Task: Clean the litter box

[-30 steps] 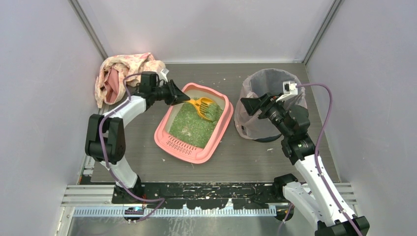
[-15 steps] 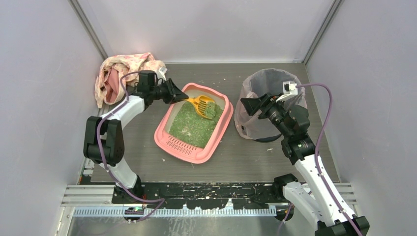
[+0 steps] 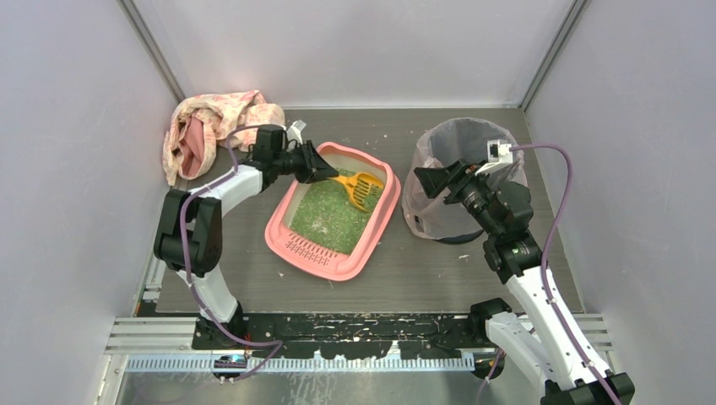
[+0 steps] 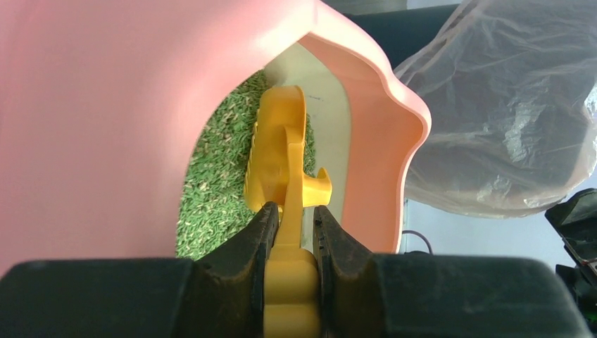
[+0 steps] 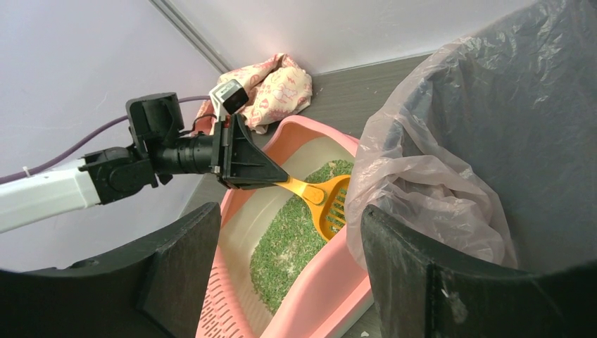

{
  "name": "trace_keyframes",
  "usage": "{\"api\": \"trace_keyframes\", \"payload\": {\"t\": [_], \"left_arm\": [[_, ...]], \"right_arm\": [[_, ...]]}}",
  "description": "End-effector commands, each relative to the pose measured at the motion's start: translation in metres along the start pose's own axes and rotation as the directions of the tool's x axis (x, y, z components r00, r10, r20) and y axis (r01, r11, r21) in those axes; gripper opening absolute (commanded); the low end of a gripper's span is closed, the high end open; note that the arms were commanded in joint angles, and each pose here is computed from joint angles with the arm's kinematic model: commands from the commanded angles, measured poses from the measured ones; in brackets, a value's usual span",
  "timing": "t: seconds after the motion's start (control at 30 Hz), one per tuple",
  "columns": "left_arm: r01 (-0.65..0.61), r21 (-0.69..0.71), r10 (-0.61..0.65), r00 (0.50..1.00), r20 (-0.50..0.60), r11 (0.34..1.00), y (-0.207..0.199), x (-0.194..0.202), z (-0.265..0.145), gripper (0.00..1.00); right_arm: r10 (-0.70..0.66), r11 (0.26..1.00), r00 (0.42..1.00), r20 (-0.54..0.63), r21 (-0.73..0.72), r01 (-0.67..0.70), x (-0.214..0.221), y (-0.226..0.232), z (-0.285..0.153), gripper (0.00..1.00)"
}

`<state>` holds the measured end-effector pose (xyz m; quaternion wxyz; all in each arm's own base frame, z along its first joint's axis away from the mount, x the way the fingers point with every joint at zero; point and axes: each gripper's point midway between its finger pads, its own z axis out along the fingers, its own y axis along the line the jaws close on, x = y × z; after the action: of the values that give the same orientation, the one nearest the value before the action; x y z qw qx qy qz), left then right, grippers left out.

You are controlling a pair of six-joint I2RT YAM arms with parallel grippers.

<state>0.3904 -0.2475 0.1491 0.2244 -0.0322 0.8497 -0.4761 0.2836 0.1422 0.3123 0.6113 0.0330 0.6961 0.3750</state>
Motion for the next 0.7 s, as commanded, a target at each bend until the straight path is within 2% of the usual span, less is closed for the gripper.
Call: {"api": "trace_keyframes", "payload": {"t": [0.0, 0.13, 0.33, 0.67], "left_arm": [[0.049, 0.101, -0.045, 0.998, -0.037, 0.994, -0.010, 0.012, 0.014, 0.00], [0.094, 0.120, -0.096, 0.995, 0.009, 0.988, -0.016, 0.004, 0.007, 0.00], [0.083, 0.026, -0.085, 0.991, 0.100, 0.996, -0.006, -0.010, -0.010, 0.00], [0.078, 0.021, -0.081, 0.976, 0.201, 0.997, -0.001, -0.030, -0.051, 0.00]], "right_arm": [[-0.017, 1.000, 0.999, 0.047, -0.017, 0.018, -0.012, 0.007, -0.003, 0.78], [-0.020, 1.000, 0.999, 0.048, -0.013, 0.020, -0.012, 0.007, -0.006, 0.78], [-0.028, 1.000, 0.998, 0.056, -0.010, 0.028, -0.013, 0.007, -0.009, 0.78], [-0.024, 1.000, 0.998, 0.055, -0.014, 0.024, -0.013, 0.007, -0.008, 0.78]]}}
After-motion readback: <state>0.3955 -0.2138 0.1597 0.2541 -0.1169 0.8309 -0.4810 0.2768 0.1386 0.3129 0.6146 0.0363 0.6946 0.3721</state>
